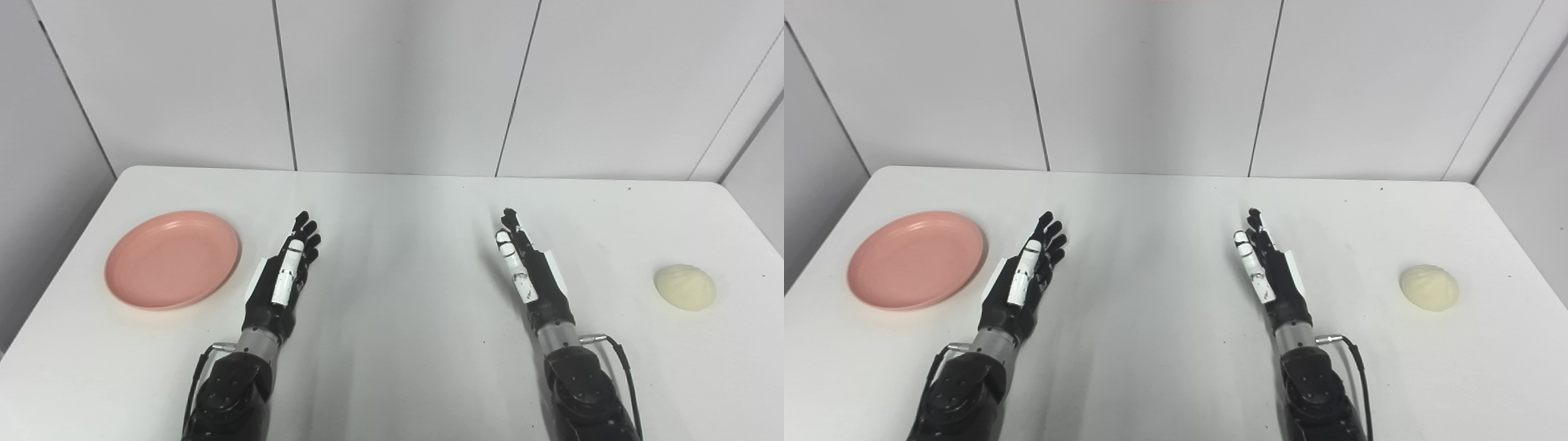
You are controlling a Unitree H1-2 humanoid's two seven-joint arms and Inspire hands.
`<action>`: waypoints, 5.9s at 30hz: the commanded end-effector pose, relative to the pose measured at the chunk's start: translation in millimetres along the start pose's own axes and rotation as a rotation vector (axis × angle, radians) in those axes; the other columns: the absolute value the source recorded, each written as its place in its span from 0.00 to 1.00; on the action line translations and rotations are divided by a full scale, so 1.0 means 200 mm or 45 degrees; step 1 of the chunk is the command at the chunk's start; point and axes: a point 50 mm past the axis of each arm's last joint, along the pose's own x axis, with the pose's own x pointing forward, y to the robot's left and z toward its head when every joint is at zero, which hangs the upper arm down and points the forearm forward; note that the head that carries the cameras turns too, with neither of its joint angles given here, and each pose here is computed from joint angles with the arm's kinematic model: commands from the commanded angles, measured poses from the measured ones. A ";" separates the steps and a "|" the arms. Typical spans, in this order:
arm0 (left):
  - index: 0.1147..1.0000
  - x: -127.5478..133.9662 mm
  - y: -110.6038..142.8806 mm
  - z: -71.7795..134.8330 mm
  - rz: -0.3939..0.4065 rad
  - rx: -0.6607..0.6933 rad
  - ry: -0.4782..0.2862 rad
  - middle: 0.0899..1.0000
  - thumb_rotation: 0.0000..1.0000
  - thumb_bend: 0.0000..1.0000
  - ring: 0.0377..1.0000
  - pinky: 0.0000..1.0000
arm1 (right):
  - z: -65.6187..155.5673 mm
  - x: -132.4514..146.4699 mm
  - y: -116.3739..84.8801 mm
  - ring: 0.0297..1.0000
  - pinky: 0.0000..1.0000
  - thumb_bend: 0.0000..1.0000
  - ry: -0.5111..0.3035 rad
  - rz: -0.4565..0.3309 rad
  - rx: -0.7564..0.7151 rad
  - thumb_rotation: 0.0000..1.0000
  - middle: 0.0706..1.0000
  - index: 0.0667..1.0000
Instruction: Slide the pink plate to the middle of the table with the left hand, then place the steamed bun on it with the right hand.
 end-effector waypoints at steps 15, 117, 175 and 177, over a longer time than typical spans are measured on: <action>1.00 -0.04 0.01 -0.11 0.006 -0.015 0.154 0.99 1.00 0.36 0.98 1.00 | -0.02 0.00 0.02 0.93 0.91 0.24 -0.009 0.021 0.006 1.00 0.96 0.96; 0.97 -0.22 0.59 0.91 0.645 0.010 -0.780 0.96 1.00 0.51 0.96 0.99 | -0.07 0.03 -0.20 0.99 1.00 0.13 -0.034 0.056 0.100 1.00 1.00 1.00; 0.96 -0.12 1.14 0.31 0.935 -0.296 -0.280 0.94 1.00 0.43 0.94 0.99 | -0.05 0.02 -0.20 1.00 1.00 0.13 -0.054 0.066 0.105 1.00 1.00 1.00; 0.97 -0.11 1.13 0.29 0.932 -0.297 -0.247 0.94 1.00 0.43 0.94 0.98 | -0.05 0.02 -0.20 1.00 1.00 0.13 -0.053 0.068 0.101 1.00 1.00 1.00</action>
